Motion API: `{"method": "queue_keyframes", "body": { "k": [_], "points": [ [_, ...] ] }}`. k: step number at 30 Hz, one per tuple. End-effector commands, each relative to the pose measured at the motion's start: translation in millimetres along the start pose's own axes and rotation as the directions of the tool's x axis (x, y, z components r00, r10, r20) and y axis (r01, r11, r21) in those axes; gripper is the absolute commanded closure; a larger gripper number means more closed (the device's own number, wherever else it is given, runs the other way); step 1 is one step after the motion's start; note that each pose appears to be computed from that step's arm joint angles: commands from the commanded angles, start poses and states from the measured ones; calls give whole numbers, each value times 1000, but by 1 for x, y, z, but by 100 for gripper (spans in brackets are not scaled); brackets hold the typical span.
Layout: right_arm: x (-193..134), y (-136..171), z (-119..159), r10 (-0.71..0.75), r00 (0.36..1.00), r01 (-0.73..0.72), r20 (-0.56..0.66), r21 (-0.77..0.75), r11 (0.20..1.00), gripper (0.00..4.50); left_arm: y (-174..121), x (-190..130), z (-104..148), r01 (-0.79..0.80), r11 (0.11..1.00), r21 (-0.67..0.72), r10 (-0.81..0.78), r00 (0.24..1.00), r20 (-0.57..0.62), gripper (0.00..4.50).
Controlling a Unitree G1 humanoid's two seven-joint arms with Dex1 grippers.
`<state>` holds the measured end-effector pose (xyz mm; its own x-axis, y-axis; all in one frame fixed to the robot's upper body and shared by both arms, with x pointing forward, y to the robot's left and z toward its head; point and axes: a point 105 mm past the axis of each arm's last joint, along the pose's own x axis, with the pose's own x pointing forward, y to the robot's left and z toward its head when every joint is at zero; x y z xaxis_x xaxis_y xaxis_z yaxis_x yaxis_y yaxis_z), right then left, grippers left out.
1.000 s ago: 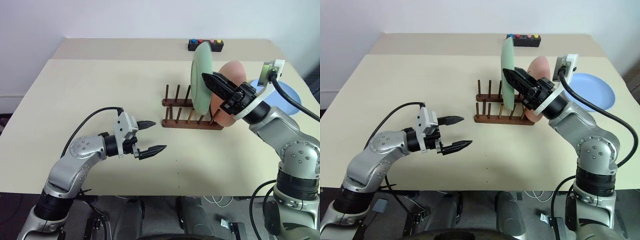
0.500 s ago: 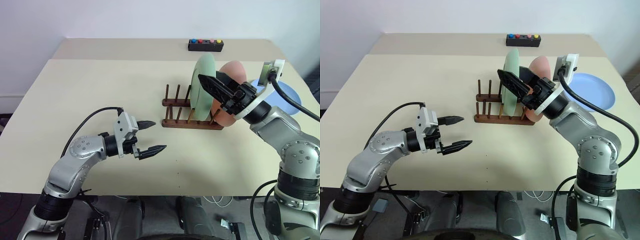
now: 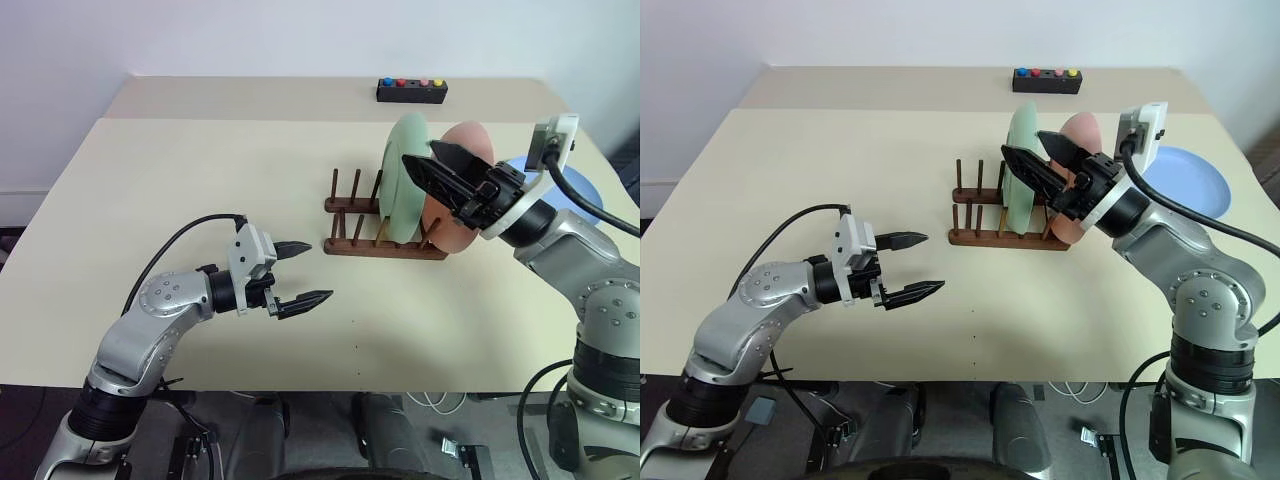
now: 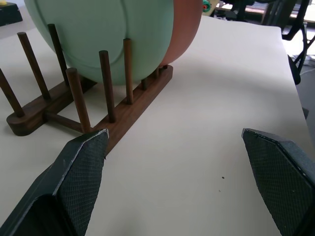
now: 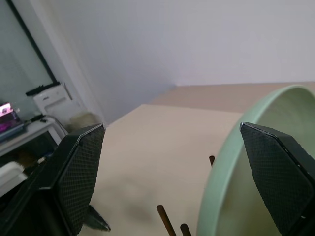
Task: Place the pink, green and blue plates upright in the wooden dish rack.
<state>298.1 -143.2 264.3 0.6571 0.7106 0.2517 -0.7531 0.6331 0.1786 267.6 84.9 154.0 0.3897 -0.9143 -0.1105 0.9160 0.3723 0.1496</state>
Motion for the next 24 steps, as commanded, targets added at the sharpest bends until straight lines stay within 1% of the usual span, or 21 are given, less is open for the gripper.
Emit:
{"method": "queue_keyframes", "body": {
  "k": [1,4,7,12,14,16,19,20,22,24],
  "points": [
    [-5,8,18,30,999,-26,35,-98,995,3,-2,2,8,15,999,33,-16,999,30,0],
    [-10,6,24,26,999,-22,26,-162,987,3,-2,3,8,15,999,34,-16,999,31,0],
    [-12,8,31,48,998,-41,33,-182,982,3,-2,3,8,16,999,34,-17,999,32,0],
    [-20,22,46,118,992,-107,33,-252,962,3,-2,4,7,20,999,32,-21,999,33,0],
    [-25,24,55,132,990,-113,49,-291,950,3,-2,4,7,22,999,33,-23,999,34,0],
    [-31,20,64,113,991,-85,70,-317,945,3,-2,4,7,22,999,34,-24,999,34,0],
    [-43,3,80,26,995,13,100,-377,926,3,-2,4,7,23,999,34,-24,999,35,0],
    [-53,-12,88,-45,993,85,106,-412,907,3,-2,4,7,25,999,32,-26,999,35,0],
    [-69,-33,99,-153,983,185,106,-457,870,3,-3,5,7,28,999,30,-29,999,36,0],
    [-86,-51,101,-240,967,249,82,-489,836,3,-3,5,6,35,999,26,-36,999,38,0]
  ]
}}
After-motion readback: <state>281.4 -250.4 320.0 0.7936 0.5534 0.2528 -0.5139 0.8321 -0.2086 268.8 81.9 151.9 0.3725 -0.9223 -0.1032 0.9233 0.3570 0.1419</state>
